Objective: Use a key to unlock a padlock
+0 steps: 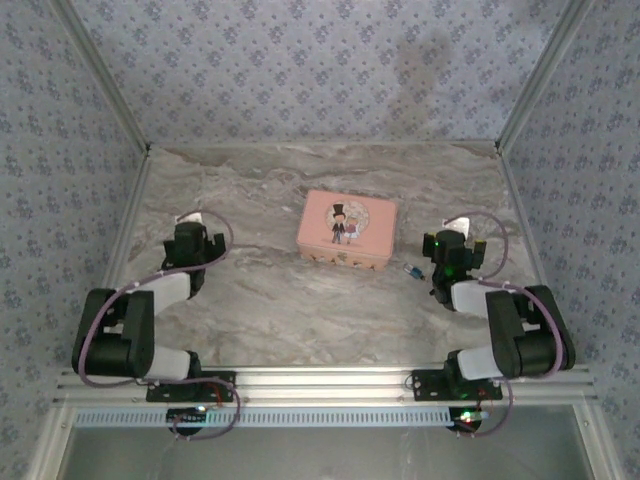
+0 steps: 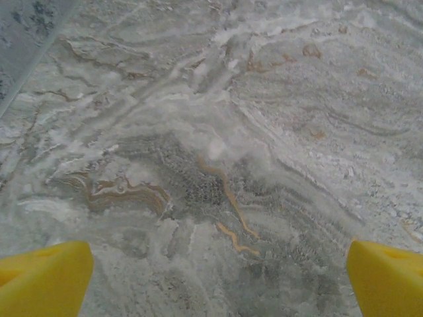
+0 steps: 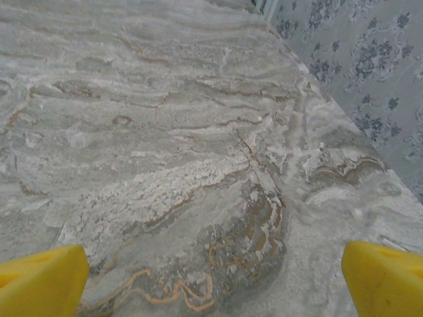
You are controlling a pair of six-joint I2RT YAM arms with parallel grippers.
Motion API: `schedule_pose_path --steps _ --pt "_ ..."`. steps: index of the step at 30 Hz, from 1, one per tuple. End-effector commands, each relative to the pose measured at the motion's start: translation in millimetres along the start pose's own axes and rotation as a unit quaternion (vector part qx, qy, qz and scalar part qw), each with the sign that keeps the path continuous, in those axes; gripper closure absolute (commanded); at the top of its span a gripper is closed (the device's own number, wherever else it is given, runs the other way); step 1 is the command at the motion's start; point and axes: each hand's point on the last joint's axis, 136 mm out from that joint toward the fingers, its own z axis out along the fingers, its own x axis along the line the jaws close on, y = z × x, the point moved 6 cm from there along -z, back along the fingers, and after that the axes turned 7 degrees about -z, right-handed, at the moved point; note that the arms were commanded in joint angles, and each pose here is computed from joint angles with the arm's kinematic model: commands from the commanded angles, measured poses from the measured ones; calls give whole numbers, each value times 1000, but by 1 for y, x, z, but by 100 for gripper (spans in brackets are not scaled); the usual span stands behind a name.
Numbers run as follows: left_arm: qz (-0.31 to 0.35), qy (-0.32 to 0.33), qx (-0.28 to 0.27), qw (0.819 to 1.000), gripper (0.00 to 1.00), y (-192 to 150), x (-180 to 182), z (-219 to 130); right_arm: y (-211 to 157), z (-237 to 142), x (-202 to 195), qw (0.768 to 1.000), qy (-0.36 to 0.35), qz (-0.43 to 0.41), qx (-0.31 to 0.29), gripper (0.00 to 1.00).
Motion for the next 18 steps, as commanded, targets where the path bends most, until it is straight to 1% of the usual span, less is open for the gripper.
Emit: schedule_pose_path --steps 1,2,4,5,6,7,8,9,10,11,12,14,18 --pt "11 -48 -108 993 2 31 -7 -4 23 0 3 995 23 8 -92 0" --pt "-2 -61 -124 990 2 27 -3 -2 22 2 5 996 43 14 -82 0" --pt "-17 -70 -128 989 2 14 1 6 16 8 3 994 79 29 -72 0" --pt "-9 -79 -145 986 2 17 -2 9 13 13 0 993 77 37 -86 0" --pt "-6 -77 -125 989 2 20 -4 12 13 18 0 993 68 41 -89 0" --pt "-8 -75 -88 993 2 18 -2 17 15 22 0 995 67 36 -57 0" --pt "-21 -86 -108 990 2 19 1 18 12 23 2 995 78 52 -30 0" --pt "-22 -80 -106 991 2 21 2 17 14 22 0 995 67 36 -63 0" --pt "-19 -76 -94 992 2 19 2 17 15 18 3 996 52 21 -65 0" --pt "-17 -71 -107 992 2 19 1 17 13 17 7 996 61 33 -55 0" --pt "-17 -64 -105 992 2 20 1 16 15 19 3 996 61 27 -61 0" --pt "-16 -61 -108 992 2 19 1 16 14 23 1 995 77 36 -49 0" --pt "-16 -60 -107 992 2 19 2 16 15 26 0 994 90 39 -45 0"
